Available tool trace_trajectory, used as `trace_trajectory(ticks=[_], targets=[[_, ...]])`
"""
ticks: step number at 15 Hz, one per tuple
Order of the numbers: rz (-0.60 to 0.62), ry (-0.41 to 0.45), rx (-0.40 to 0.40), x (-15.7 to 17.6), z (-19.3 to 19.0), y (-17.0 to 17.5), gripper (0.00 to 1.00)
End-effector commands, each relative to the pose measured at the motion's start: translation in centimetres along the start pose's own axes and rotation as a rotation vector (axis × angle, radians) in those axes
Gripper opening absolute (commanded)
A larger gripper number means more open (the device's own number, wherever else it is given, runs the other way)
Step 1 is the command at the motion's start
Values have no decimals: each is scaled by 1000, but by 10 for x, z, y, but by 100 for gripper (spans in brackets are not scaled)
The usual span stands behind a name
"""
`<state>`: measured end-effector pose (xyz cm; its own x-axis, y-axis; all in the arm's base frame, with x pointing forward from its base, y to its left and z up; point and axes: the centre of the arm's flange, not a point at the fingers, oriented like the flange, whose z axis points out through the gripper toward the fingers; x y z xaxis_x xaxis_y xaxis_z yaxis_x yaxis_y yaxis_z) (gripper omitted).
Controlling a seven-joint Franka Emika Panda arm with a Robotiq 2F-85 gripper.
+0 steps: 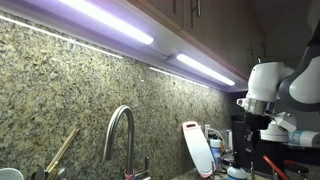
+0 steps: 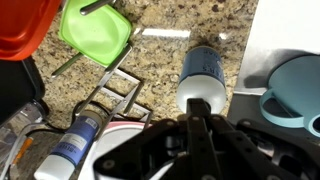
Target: Press the pump on the bottle
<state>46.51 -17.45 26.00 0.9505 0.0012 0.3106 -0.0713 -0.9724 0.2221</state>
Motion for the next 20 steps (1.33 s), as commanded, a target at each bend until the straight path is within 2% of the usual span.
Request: trace_trajectory(ticks=[1,9,20], targets=[[0,0,0,0,0,1,0],[-13,52,19,-4,-19,-7,0],[8,131,37,26,-25,-12,0]])
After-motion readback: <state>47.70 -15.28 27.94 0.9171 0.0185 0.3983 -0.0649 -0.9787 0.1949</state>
